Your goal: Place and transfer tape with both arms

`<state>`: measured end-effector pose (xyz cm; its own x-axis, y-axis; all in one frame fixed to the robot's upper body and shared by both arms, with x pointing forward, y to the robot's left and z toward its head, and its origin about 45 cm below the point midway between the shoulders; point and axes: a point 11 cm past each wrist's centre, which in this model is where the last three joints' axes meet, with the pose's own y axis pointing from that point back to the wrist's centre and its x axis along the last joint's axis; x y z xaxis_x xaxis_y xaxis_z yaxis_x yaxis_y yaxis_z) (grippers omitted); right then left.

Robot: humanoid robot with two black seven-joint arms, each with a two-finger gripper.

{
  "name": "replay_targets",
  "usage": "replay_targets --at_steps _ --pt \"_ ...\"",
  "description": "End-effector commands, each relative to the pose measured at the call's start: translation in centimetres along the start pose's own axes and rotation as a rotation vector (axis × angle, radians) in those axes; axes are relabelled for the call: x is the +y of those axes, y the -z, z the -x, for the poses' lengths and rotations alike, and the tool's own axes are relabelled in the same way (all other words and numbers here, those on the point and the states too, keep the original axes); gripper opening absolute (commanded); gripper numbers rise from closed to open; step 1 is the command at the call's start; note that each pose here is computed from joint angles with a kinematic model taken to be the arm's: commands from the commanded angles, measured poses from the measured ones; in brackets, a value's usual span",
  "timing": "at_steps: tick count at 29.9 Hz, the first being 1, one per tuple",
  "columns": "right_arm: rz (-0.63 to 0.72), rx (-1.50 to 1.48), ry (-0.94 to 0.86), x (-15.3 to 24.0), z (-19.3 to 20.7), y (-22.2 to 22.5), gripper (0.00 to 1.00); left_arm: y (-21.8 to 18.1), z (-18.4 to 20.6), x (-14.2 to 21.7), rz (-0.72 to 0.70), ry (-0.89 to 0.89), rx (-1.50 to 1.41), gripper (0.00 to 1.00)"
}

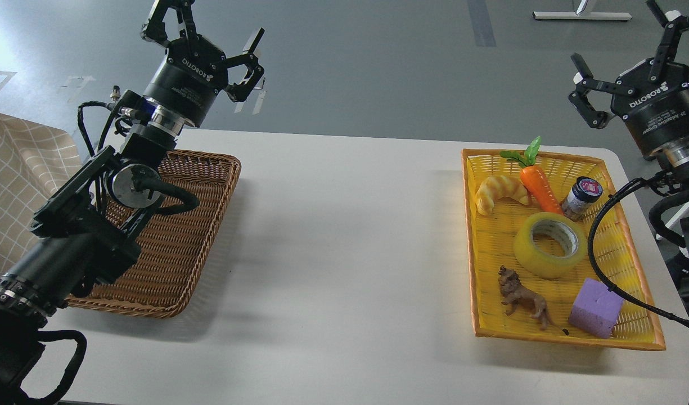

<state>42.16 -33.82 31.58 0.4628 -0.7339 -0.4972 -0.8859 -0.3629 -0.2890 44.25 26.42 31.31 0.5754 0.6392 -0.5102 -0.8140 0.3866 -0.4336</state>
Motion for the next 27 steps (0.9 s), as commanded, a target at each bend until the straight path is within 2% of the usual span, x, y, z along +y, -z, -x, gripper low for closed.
replay_targets --at_steps 1,27 --pt "0.001 0.000 0.001 -0.01 0.02 -0.04 1.00 -0.04 -0.01 -0.01 0.002 0.000 0.000 0.98" --pt "0.027 0.032 0.008 -0.04 0.11 0.14 1.00 -0.40 -0.10 0.05 0.003 0.000 -0.008 0.98"
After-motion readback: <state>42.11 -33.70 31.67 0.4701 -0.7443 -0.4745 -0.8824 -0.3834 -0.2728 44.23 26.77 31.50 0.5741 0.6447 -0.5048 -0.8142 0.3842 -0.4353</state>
